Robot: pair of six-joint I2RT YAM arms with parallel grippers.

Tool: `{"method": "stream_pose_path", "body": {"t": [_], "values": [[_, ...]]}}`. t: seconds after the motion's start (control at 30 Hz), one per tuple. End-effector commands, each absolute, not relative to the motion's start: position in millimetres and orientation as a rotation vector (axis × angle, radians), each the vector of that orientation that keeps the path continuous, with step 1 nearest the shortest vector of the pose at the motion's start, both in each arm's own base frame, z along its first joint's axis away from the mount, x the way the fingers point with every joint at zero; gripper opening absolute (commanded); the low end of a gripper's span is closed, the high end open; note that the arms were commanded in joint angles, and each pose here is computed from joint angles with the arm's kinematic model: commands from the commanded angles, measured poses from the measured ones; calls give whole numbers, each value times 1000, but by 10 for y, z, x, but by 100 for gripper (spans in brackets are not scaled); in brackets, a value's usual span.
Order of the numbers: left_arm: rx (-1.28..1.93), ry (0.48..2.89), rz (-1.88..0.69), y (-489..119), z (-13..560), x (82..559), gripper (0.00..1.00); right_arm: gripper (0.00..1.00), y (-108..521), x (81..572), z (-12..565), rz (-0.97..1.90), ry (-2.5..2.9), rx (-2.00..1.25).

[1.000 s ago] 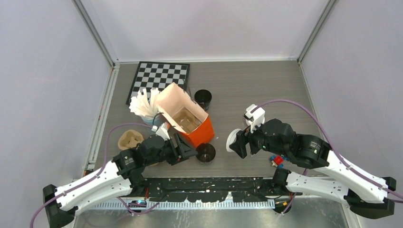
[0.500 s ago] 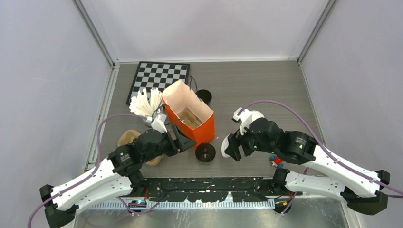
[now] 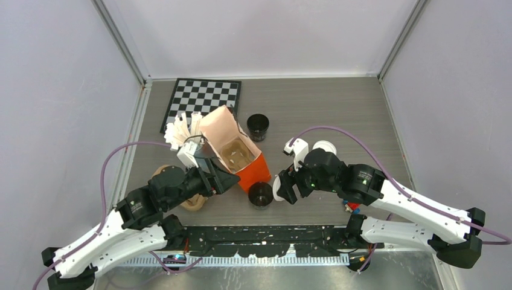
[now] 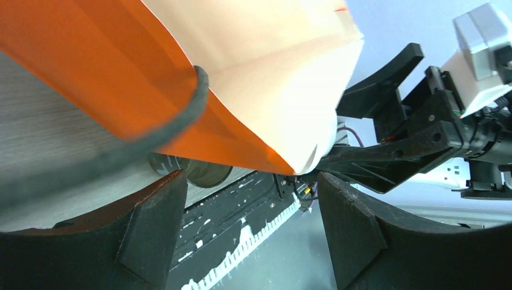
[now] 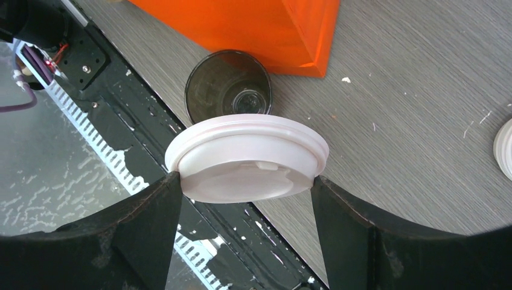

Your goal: Pack the takeout coffee

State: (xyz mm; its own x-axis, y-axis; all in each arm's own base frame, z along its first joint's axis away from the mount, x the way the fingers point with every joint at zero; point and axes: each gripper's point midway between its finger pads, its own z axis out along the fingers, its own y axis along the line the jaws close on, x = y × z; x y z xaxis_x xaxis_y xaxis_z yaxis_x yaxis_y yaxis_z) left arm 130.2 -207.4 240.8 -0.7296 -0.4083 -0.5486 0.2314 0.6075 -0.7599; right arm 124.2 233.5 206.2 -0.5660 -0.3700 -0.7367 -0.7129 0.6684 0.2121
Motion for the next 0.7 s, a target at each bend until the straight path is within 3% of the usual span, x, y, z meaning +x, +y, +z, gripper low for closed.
{"method": "stream_pose_path", "body": {"t": [0.0, 0.3, 0.67], "values": [[-25, 2003, -1119, -2101, 2746, 1366, 81, 71, 2481, 1294, 2233, 729, 2143, -789], [116, 1993, -1109, -2416, 3046, 1485, 79, 71, 2471, 1343, 2273, 704, 2121, -788], [35, 2077, -1017, -2095, 3029, 1392, 71, 71, 2475, 1336, 2175, 693, 2135, -808]]}}
